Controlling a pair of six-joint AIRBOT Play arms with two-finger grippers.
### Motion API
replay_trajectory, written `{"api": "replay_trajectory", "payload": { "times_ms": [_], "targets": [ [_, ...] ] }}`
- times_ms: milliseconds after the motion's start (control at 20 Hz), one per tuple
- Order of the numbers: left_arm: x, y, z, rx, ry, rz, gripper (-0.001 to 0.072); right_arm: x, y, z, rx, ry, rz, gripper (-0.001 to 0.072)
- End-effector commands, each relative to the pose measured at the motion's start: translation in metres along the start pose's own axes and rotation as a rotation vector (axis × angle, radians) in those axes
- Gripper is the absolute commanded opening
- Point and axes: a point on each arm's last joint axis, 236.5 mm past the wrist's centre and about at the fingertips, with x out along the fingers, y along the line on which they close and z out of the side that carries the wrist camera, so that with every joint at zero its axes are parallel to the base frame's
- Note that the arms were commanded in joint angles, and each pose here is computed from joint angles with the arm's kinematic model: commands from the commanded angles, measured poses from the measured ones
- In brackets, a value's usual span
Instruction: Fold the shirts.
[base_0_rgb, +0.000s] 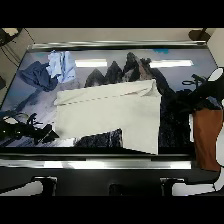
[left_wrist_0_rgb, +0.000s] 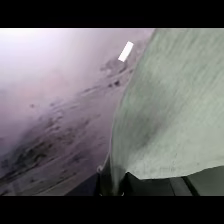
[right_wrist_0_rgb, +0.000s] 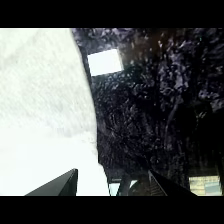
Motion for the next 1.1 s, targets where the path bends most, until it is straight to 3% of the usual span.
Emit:
{"api": "replay_trajectory", "payload": {
  "times_ms": [0, 50, 300, 600, 650, 700, 750, 900, 1050],
  "targets": [
    [0.005, 0.001, 0.008, 0.006, -0.042, 0.009, 0.0072, 0.005, -0.002, -0.009, -0.027, 0.039, 0.001, 0.0538],
    [0.006, -0.001, 0.008, 0.014, -0.039, 0.012, 0.0037, 0.015, -0.005, -0.015, -0.020, 0.059, 0.000, 0.0539],
    [0.007, -0.003, 0.005, 0.041, -0.028, 0.012, 0.0036, 0.078, 0.020, -0.033, 0.068, 0.091, 0.172, 0.0538],
    [0.006, -0.004, 0.006, 0.043, -0.030, 0.011, 0.0036, 0.131, 0.040, -0.038, 0.029, 0.135, 0.179, 0.0491],
    [0.004, -0.005, 0.008, 0.048, -0.037, 0.012, 0.0036, 0.138, 0.042, -0.035, 0.019, 0.123, 0.169, 0.0433],
    [0.000, -0.007, 0.012, 0.065, -0.046, 0.010, 0.0035, 0.142, 0.044, -0.028, 0.010, 0.094, 0.159, 0.0308],
    [-0.009, -0.012, 0.018, 0.087, -0.054, 0.004, 0.0035, 0.137, 0.046, -0.019, 0.007, 0.058, 0.163, 0.0068],
    [-0.082, -0.056, 0.066, 0.228, -0.243, -0.006, 0.0032, 0.064, 0.069, 0.032, -0.110, -0.163, 0.177, 0.0047],
    [-0.243, -0.164, 0.100, 0.473, -0.697, -0.028, 0.0032, -0.116, 0.117, 0.085, -0.313, -0.658, 0.187, 0.0046]
  ]
}}
